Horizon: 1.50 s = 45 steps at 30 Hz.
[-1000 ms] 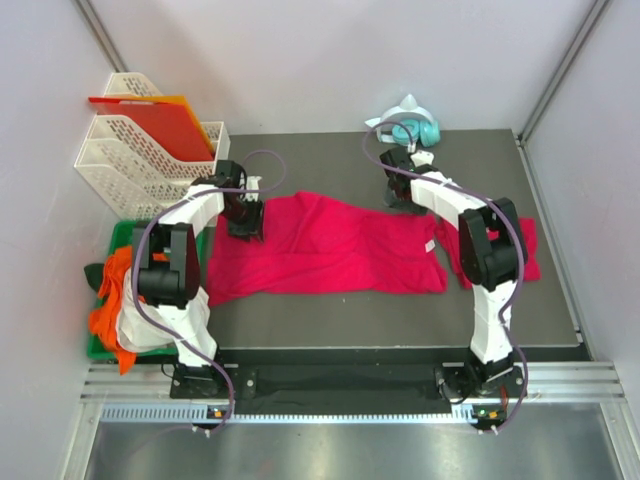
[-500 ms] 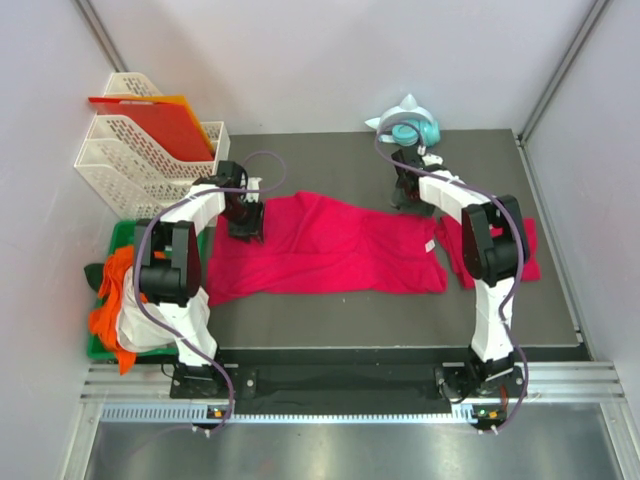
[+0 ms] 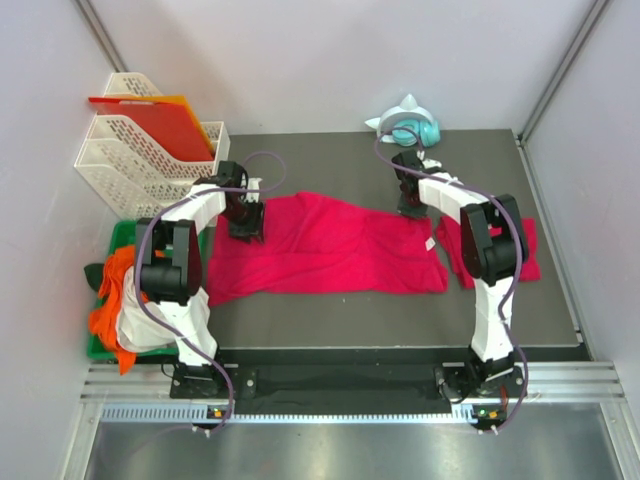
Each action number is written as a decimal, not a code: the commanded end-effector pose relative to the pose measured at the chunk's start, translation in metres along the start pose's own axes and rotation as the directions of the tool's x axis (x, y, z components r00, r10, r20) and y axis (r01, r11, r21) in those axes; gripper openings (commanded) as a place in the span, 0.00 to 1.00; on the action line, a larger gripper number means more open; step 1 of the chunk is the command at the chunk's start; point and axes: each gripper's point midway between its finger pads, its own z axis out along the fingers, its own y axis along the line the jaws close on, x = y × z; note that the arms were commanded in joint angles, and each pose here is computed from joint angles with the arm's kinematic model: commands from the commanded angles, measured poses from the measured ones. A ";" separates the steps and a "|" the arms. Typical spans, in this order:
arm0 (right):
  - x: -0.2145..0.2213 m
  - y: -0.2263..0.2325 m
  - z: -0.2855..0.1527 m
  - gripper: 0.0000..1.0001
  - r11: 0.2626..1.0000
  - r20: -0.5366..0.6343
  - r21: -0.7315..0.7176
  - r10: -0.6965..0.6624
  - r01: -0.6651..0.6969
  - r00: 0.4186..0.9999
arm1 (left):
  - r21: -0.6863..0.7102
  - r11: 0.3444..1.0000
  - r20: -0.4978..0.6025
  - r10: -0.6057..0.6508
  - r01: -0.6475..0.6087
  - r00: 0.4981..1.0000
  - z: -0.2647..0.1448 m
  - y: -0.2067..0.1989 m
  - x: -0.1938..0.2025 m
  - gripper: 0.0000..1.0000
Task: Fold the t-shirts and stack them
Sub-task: Fold the flattened tshirt in 1/3 of the way
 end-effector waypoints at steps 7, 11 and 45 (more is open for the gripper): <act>-0.012 0.002 -0.049 0.00 0.998 0.181 -0.066 -0.010 0.023 0.983 | 0.008 1.000 0.038 0.003 -0.004 0.999 -0.011 -0.003 -0.006 0.48; -0.016 0.002 -0.076 0.00 0.996 0.258 -0.088 0.010 0.013 0.966 | 0.009 1.000 0.030 0.006 -0.006 1.000 -0.010 -0.003 -0.002 0.48; 0.147 0.020 -0.134 0.00 0.977 0.212 -0.051 -0.190 0.205 0.959 | 0.025 1.000 -0.035 -0.006 0.007 0.999 0.001 -0.003 0.011 0.47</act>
